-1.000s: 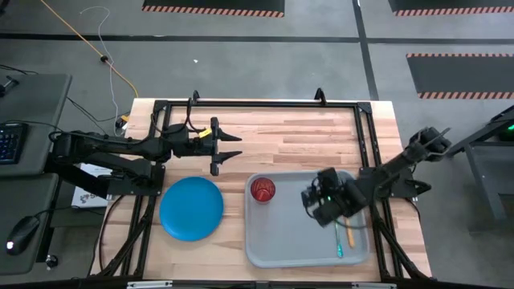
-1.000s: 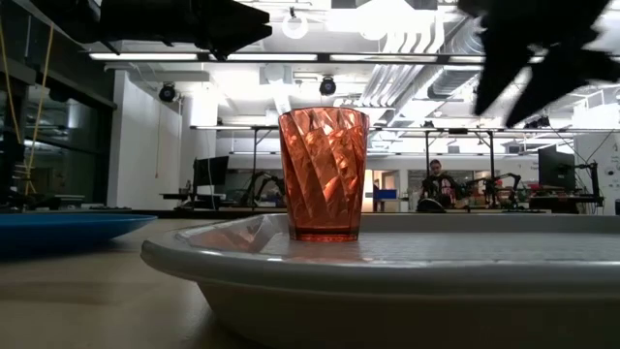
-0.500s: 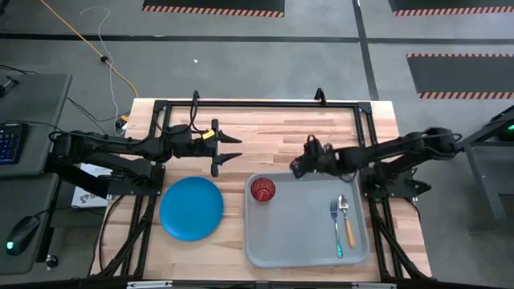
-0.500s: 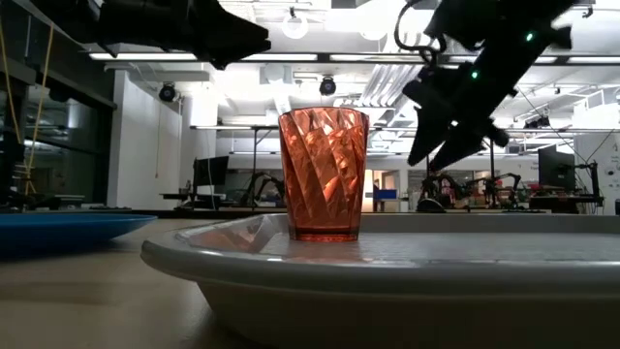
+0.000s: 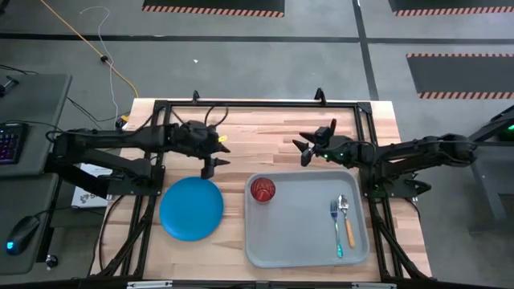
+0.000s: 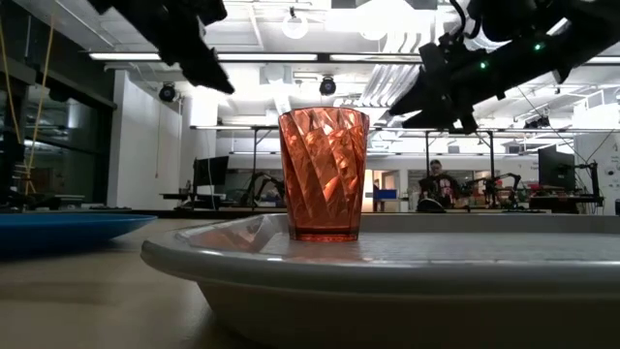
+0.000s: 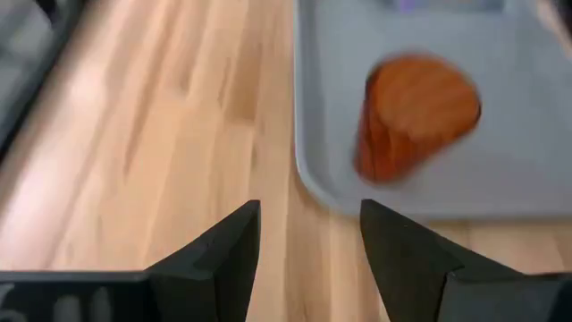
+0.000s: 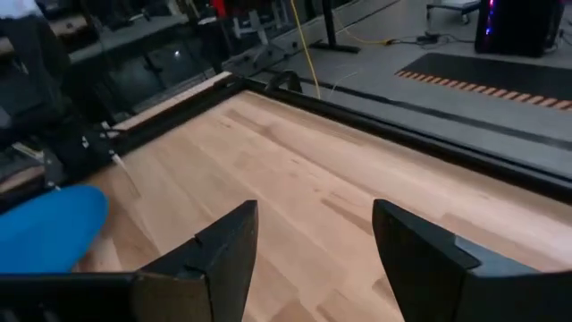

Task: Pick and place plate/cup/fork/spoon on tray
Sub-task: Put the blue plate on the gray tray to the left of the blue fork

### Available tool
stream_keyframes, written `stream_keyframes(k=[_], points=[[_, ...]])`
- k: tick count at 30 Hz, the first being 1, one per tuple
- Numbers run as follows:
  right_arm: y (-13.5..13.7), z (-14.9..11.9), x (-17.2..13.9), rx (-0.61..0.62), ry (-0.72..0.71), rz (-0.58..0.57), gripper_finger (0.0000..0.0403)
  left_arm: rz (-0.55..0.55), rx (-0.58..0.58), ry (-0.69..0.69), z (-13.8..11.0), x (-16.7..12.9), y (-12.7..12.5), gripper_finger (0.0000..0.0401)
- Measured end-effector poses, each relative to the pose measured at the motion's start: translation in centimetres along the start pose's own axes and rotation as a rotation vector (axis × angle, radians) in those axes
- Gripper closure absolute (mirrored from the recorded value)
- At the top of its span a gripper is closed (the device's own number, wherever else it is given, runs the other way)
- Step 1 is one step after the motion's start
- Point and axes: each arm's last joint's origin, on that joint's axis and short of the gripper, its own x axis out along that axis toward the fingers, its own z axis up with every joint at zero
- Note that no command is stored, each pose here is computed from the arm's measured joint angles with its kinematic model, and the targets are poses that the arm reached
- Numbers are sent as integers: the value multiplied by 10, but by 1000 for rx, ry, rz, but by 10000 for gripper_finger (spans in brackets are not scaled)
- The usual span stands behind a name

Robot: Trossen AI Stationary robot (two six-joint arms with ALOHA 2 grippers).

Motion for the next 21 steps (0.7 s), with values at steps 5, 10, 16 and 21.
stream_keyframes(k=[5,10,16,21], points=[[-5,1,4,-55,32,60,190,-105,-99,162,10,-3,-1,217],[-10,3,6,-54,40,102,190,-235,-53,374,-4,21,-14,217],[-11,4,7,-51,42,104,190,-273,149,612,-25,59,-27,217],[-12,3,7,-51,46,103,190,-353,326,684,-37,82,-34,217]])
